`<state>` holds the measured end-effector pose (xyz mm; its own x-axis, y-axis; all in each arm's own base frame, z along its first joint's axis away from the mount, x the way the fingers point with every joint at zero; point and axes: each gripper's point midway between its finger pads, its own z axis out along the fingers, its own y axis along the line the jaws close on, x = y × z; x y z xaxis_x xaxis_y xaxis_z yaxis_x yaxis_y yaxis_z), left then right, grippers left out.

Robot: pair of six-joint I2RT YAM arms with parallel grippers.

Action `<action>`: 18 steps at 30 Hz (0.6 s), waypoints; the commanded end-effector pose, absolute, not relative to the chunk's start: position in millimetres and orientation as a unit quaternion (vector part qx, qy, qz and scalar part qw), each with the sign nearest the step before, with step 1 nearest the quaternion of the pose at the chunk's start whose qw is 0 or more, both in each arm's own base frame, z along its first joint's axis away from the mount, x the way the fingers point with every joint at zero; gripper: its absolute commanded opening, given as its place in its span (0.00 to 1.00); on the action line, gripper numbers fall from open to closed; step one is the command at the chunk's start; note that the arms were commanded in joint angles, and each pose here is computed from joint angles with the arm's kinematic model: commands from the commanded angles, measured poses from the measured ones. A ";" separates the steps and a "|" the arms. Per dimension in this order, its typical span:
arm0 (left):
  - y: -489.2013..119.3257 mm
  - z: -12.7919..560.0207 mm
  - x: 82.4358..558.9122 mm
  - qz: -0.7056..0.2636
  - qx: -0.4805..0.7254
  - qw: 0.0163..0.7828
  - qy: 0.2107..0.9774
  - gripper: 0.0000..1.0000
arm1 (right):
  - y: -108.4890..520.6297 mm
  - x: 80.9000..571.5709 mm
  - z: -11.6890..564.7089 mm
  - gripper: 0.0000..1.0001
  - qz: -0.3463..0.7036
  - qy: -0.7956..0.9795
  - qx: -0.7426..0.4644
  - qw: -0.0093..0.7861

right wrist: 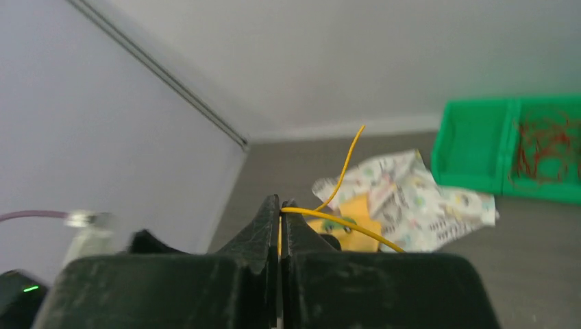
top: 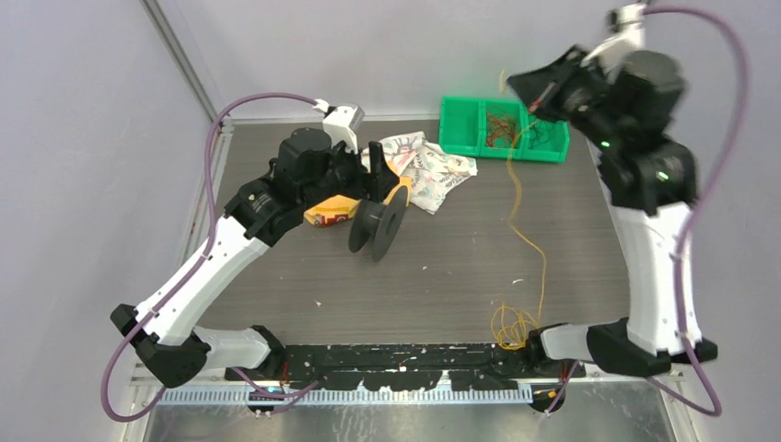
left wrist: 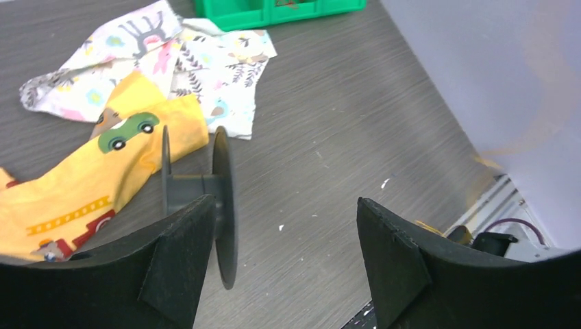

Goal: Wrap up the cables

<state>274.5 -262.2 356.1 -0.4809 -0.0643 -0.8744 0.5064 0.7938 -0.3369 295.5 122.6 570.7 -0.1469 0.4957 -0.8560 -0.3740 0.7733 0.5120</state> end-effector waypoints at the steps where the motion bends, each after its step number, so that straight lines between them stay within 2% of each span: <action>1: -279.1 375.5 264.1 -0.334 0.182 0.484 0.788 0.76 | 129.1 319.7 474.7 0.01 0.302 0.773 0.067 0.554; 4: -290.3 373.1 261.7 -0.355 0.191 0.469 0.786 0.76 | 128.4 316.9 453.0 0.01 0.296 0.787 0.070 0.536; 9: -322.3 383.9 244.2 -0.438 0.238 0.434 0.750 0.76 | 133.1 304.7 449.2 0.00 0.311 0.789 0.056 0.527; 14: -364.1 351.6 251.2 -0.510 0.209 0.387 0.740 0.77 | 151.4 288.8 495.4 0.01 0.391 0.744 0.044 0.540; 18: -406.9 347.7 241.9 -0.541 0.202 0.388 0.718 0.78 | 158.8 273.5 535.6 0.01 0.444 0.701 0.038 0.557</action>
